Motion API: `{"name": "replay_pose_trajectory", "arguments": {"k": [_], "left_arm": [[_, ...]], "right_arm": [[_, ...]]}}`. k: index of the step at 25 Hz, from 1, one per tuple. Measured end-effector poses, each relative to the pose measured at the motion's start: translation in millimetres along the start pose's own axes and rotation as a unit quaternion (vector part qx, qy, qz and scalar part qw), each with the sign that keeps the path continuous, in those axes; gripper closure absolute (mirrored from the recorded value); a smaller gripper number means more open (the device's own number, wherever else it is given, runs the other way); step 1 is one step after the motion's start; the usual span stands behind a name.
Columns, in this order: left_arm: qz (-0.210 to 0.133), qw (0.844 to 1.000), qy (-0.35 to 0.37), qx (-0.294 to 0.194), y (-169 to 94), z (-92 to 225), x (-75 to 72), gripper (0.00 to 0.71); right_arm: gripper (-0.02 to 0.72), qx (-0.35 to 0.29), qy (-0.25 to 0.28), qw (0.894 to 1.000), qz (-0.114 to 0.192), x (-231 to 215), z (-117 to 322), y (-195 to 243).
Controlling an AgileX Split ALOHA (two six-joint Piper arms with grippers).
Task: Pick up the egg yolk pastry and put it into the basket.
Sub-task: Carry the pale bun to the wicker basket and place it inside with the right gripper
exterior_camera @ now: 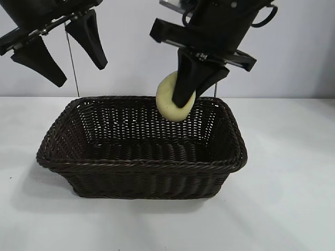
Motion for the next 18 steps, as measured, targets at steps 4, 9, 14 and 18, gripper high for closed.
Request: {"name": "replay_pose_trajectory", "arguments": {"k": [4, 9, 14, 18], "left_arm": [[0.000, 1.000, 0.000, 0.000, 0, 0, 0.0, 0.171], [0.000, 1.000, 0.000, 0.000, 0, 0, -0.1, 0.171], [0.000, 1.000, 0.000, 0.000, 0, 0, 0.0, 0.171], [0.000, 1.000, 0.000, 0.000, 0, 0, 0.0, 0.171]], "right_arm": [[0.672, -0.006, 0.015, 1.000, 0.008, -7, -7, 19], [0.659, -0.005, 0.017, 1.000, 0.010, -9, -8, 24], [0.461, 0.003, 0.011, 1.000, 0.012, -9, -6, 24], [0.233, 0.014, 0.008, 1.000, 0.015, -10, -4, 24]]}}
Point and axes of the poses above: a point on each arm's last joint axis where the gripper is mounted, y pointing out along that axis toward the gripper, x along the wrist's bending axis when the last joint is at zero, z = x × y, the point moved 2 cm from there along y, pointing out along that axis toward the gripper, and after that the axes turned 13 degrees about y, right-handed, at the moved point
